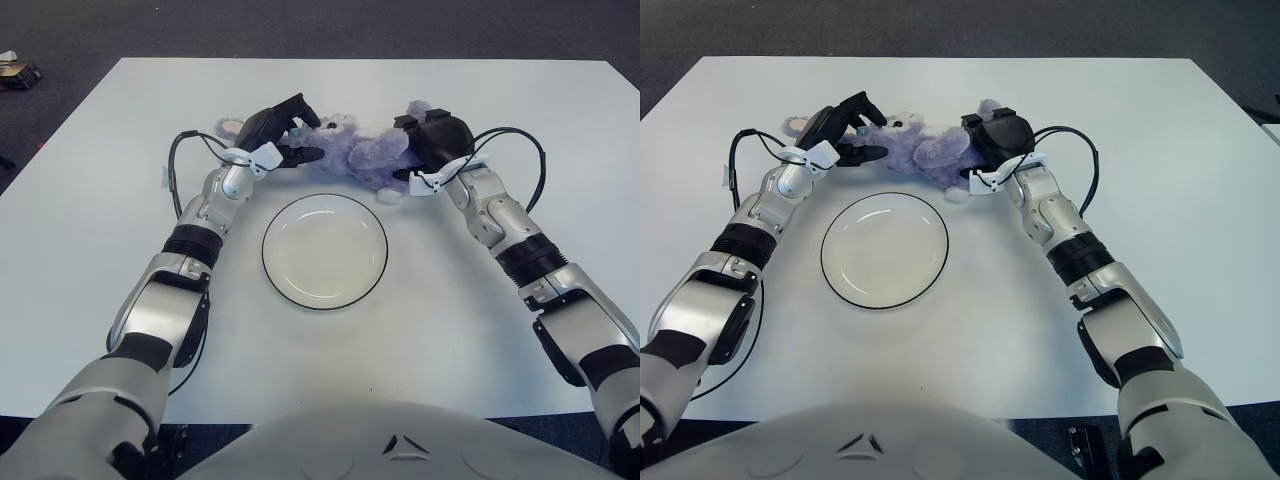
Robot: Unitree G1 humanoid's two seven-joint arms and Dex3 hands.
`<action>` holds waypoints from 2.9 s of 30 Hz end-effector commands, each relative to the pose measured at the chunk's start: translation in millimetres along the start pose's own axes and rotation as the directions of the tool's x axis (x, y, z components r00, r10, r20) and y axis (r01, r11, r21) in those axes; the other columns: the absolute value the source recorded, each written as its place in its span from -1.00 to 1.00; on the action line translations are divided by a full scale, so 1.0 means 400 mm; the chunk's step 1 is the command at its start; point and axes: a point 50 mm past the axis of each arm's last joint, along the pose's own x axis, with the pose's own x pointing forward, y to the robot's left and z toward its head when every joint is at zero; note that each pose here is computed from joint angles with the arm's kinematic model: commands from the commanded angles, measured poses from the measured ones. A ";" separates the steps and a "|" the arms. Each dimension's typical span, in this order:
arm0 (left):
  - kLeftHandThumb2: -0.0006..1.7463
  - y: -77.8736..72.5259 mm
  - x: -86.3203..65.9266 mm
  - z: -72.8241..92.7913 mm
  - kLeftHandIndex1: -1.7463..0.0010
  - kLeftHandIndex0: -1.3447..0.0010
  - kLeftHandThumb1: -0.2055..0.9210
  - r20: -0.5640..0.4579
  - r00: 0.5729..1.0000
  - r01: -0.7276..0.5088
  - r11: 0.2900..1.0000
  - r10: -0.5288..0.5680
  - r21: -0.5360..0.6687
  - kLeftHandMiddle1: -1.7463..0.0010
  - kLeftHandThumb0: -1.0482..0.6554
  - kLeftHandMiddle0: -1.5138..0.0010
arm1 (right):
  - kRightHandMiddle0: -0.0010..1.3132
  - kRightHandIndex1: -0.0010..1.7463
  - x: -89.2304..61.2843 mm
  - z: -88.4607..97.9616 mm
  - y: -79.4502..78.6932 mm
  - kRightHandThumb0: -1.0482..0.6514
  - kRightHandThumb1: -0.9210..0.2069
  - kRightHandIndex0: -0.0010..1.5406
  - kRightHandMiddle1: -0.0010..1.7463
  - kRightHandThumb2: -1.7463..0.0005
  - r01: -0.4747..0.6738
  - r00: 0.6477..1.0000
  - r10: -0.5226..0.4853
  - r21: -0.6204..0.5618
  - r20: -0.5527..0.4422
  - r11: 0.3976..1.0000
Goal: Put the doll into the plate.
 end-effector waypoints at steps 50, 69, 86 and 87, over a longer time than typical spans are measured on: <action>-0.18 0.252 -0.103 -0.120 0.60 0.60 1.00 -0.141 0.753 -0.649 0.761 0.643 0.006 0.95 -0.46 0.36 | -0.39 1.00 -0.049 -0.093 -0.119 0.23 0.06 -0.24 1.00 -0.51 0.351 0.934 -0.351 -0.007 -0.062 0.936; -0.18 0.274 -0.117 -0.157 0.57 0.54 1.00 -0.279 0.682 -0.683 0.725 0.676 0.086 0.95 -0.49 0.28 | -0.42 1.00 -0.075 -0.073 -0.178 -0.22 -0.47 0.17 1.00 -0.05 0.379 0.921 -0.370 0.061 -0.122 0.923; -0.20 0.268 -0.123 -0.177 0.57 0.60 1.00 -0.346 0.656 -0.687 0.721 0.670 0.094 1.00 -0.48 0.36 | -0.39 1.00 -0.110 -0.049 -0.194 -0.23 -0.43 0.19 1.00 -0.08 0.395 0.916 -0.379 0.146 -0.130 0.907; -0.20 0.266 -0.122 -0.179 0.57 0.60 1.00 -0.350 0.659 -0.681 0.725 0.666 0.098 1.00 -0.48 0.36 | -0.39 1.00 -0.116 -0.040 -0.195 -0.23 -0.43 0.19 1.00 -0.08 0.399 0.916 -0.387 0.176 -0.102 0.900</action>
